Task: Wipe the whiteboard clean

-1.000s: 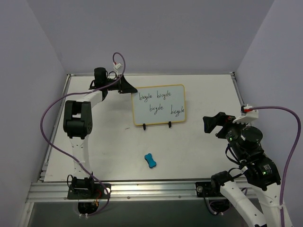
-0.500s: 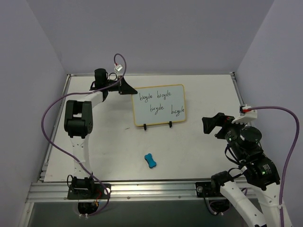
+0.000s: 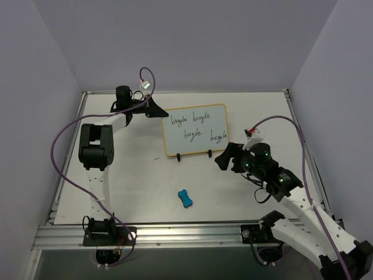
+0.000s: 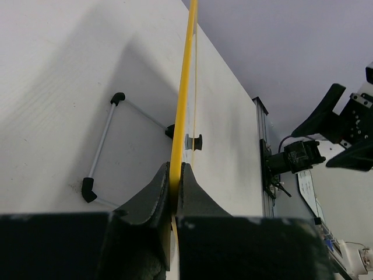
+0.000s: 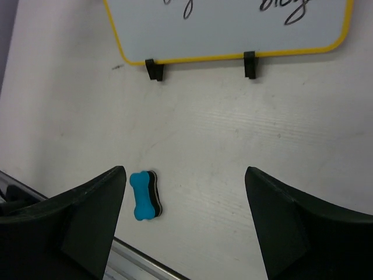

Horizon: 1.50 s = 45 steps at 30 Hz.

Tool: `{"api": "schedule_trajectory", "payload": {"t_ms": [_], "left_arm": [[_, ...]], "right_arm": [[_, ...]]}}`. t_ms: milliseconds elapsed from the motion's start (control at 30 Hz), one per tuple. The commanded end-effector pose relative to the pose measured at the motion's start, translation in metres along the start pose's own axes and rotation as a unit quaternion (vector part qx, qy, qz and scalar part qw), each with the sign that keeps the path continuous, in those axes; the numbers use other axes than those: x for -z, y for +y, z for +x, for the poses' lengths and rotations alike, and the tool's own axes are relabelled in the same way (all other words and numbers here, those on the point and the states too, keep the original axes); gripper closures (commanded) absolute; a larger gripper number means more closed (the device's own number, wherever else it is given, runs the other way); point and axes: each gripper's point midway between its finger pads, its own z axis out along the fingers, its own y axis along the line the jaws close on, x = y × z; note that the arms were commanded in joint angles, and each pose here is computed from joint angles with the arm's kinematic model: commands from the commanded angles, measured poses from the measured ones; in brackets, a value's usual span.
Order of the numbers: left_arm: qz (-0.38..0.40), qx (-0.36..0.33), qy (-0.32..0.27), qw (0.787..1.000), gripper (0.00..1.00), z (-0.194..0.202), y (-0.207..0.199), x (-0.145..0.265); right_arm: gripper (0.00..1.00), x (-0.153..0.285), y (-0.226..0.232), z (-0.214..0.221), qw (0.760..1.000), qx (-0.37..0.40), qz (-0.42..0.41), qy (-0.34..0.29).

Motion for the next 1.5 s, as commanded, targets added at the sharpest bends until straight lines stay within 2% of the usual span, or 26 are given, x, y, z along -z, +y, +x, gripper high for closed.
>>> {"api": "schedule_trajectory", "payload": {"t_ms": [0, 33, 100, 133, 167, 233, 400, 533, 833, 1167, 1467], "left_arm": [[-0.020, -0.038, -0.011, 0.999, 0.98, 0.001, 0.016, 0.011], [-0.023, -0.043, -0.011, 0.999, 0.98, 0.002, 0.018, 0.012], [-0.027, -0.037, -0.010, 0.999, 0.98, 0.007, 0.022, 0.013], [-0.027, -0.037, -0.010, 0.999, 0.98, 0.007, 0.022, 0.013], [-0.025, -0.037, -0.009, 0.999, 0.98, 0.007, 0.021, 0.013], [-0.026, -0.036, -0.010, 0.999, 0.98, 0.006, 0.021, 0.014], [-0.020, -0.044, -0.021, 0.999, 0.98, 0.001, 0.014, 0.025], [-0.025, -0.043, -0.027, 0.998, 0.98, -0.001, 0.012, 0.030], [-0.027, -0.046, -0.030, 0.998, 0.98, -0.001, 0.011, 0.031], [-0.028, -0.053, -0.032, 0.998, 0.98, -0.001, 0.008, 0.029], [-0.030, -0.049, -0.032, 0.998, 0.98, 0.003, 0.013, 0.027]], "right_arm": [[0.21, -0.012, 0.028, -0.012, 0.999, 0.028, 0.015, -0.032], [0.21, -0.013, 0.041, -0.016, 0.999, 0.038, 0.013, -0.034], [0.21, -0.027, 0.057, 0.013, 0.996, 0.080, 0.024, 0.012], [0.21, -0.030, 0.066, 0.007, 0.995, 0.090, 0.035, 0.001], [0.20, -0.039, 0.076, 0.029, 0.992, 0.116, 0.037, 0.030], [0.20, -0.047, 0.091, 0.037, 0.990, 0.129, 0.037, 0.035], [0.20, -0.067, 0.120, 0.087, 0.982, 0.172, 0.023, 0.080], [0.21, -0.076, 0.121, 0.113, 0.975, 0.191, 0.032, 0.108], [0.30, -0.085, 0.104, 0.155, 0.958, 0.225, 0.046, 0.174], [0.45, -0.088, 0.085, 0.186, 0.935, 0.258, 0.074, 0.230], [0.45, -0.078, 0.083, 0.198, 0.926, 0.275, 0.086, 0.244]]}}
